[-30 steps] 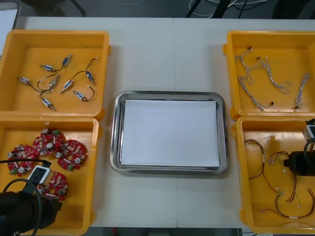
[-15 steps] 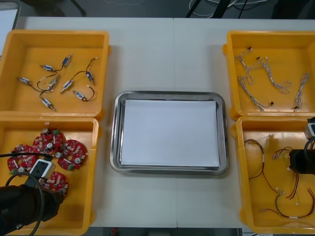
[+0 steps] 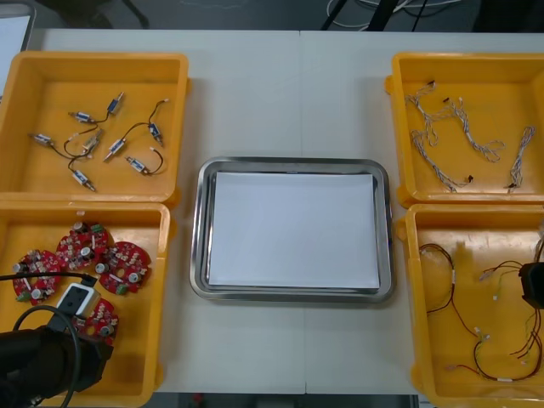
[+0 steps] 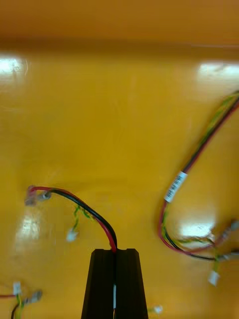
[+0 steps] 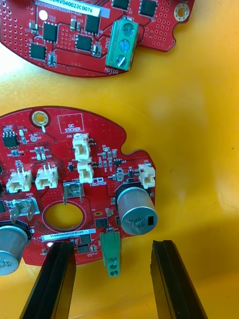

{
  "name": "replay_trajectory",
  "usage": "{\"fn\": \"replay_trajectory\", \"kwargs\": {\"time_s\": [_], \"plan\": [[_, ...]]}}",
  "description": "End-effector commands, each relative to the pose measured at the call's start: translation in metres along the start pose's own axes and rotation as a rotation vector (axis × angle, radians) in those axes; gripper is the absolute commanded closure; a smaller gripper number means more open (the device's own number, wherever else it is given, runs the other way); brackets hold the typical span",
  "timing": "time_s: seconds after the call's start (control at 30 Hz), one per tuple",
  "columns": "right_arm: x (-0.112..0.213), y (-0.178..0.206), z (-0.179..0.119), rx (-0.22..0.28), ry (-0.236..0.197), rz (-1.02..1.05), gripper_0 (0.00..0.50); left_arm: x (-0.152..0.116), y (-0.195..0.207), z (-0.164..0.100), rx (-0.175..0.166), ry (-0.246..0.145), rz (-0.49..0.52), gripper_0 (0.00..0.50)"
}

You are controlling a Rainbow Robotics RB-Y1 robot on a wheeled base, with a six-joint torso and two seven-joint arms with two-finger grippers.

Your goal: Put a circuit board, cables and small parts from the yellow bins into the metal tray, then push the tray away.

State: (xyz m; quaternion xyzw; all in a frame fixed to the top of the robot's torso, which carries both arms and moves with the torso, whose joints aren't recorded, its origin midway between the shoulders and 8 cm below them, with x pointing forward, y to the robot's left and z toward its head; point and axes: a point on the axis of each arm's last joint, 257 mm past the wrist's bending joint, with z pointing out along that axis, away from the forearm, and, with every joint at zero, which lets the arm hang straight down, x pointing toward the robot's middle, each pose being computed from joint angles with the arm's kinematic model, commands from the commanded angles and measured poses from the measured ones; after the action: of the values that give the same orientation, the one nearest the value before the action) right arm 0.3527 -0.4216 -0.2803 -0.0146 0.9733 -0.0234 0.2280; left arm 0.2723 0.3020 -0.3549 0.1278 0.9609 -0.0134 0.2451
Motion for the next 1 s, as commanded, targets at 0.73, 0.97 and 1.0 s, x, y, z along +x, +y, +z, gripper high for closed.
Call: {"fn": "replay_trajectory", "kwargs": {"time_s": [0.73, 0.97, 1.0], "plan": [[-0.023, 0.023, -0.125, 0.021, -0.01, -0.221, 0.5, -0.015, -0.008, 0.001, 0.015, -0.038, -0.083, 0.5], [-0.031, 0.057, -0.146, -0.016, -0.021, -0.394, 0.5, -0.034, 0.002, -0.01, 0.017, -0.052, -0.109, 0.5], [-0.032, 0.063, -0.147, -0.029, -0.021, -0.419, 0.5, -0.038, 0.003, -0.014, 0.015, -0.05, -0.114, 0.5]]}}
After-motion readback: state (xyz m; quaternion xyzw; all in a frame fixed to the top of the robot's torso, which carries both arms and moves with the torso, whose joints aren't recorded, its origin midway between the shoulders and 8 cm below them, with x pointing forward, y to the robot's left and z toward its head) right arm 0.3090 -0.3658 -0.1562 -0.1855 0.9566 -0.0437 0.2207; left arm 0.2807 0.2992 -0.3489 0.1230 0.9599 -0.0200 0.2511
